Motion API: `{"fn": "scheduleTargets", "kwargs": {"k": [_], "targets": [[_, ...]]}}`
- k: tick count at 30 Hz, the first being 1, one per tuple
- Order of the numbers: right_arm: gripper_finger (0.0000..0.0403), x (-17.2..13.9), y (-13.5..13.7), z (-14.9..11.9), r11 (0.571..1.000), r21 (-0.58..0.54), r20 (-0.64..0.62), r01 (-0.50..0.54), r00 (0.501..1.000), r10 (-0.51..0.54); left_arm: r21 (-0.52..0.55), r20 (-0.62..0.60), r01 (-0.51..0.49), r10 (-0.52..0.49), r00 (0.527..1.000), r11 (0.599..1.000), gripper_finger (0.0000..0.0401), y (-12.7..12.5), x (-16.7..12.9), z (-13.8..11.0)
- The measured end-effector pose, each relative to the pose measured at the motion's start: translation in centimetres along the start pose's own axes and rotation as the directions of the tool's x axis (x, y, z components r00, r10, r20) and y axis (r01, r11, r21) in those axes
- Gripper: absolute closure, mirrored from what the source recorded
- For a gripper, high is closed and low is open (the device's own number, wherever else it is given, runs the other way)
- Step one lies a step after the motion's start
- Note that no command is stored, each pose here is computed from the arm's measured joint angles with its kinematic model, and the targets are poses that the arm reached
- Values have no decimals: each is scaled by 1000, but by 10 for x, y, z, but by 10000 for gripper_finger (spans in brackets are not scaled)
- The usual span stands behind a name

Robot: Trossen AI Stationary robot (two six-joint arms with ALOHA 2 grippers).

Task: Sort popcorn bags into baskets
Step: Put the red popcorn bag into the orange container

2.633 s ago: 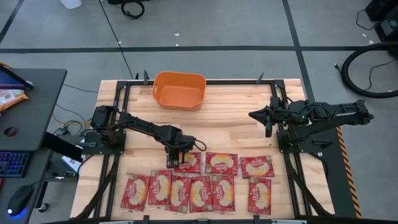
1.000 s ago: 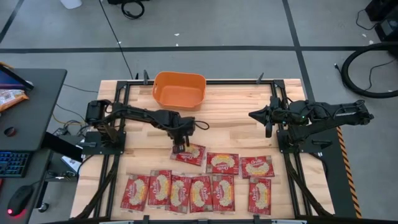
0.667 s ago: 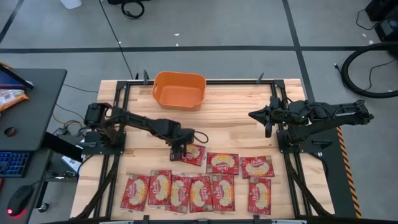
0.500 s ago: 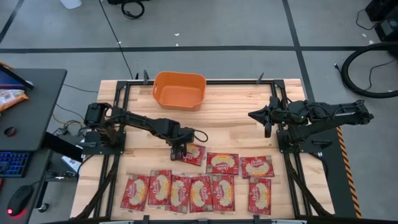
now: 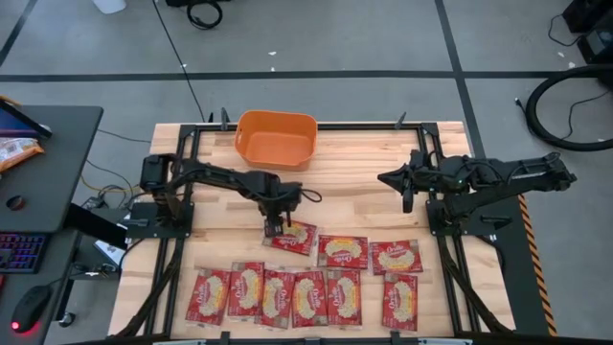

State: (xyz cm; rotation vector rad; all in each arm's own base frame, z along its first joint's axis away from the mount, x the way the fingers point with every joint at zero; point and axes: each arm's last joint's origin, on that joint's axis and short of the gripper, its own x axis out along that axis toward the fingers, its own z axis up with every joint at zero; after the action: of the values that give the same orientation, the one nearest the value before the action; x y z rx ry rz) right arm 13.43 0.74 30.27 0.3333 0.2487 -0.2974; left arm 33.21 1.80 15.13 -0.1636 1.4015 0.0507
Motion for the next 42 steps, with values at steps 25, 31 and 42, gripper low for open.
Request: {"fn": "scheduleTargets", "kwargs": {"k": [25,31,42], "targets": [[386,3,1,-1,998,-58,-10,1,1000,-2,75,-51,108,-104,993,991,245,-38,25,-1],[386,1,0,0,997,-74,1,2,1000,-2,60,-48,94,-91,995,994,323,-41,26,-2],[386,1,0,0,997,-80,1,2,1000,-2,-14,-56,86,-87,995,996,386,-42,19,-1]]}}
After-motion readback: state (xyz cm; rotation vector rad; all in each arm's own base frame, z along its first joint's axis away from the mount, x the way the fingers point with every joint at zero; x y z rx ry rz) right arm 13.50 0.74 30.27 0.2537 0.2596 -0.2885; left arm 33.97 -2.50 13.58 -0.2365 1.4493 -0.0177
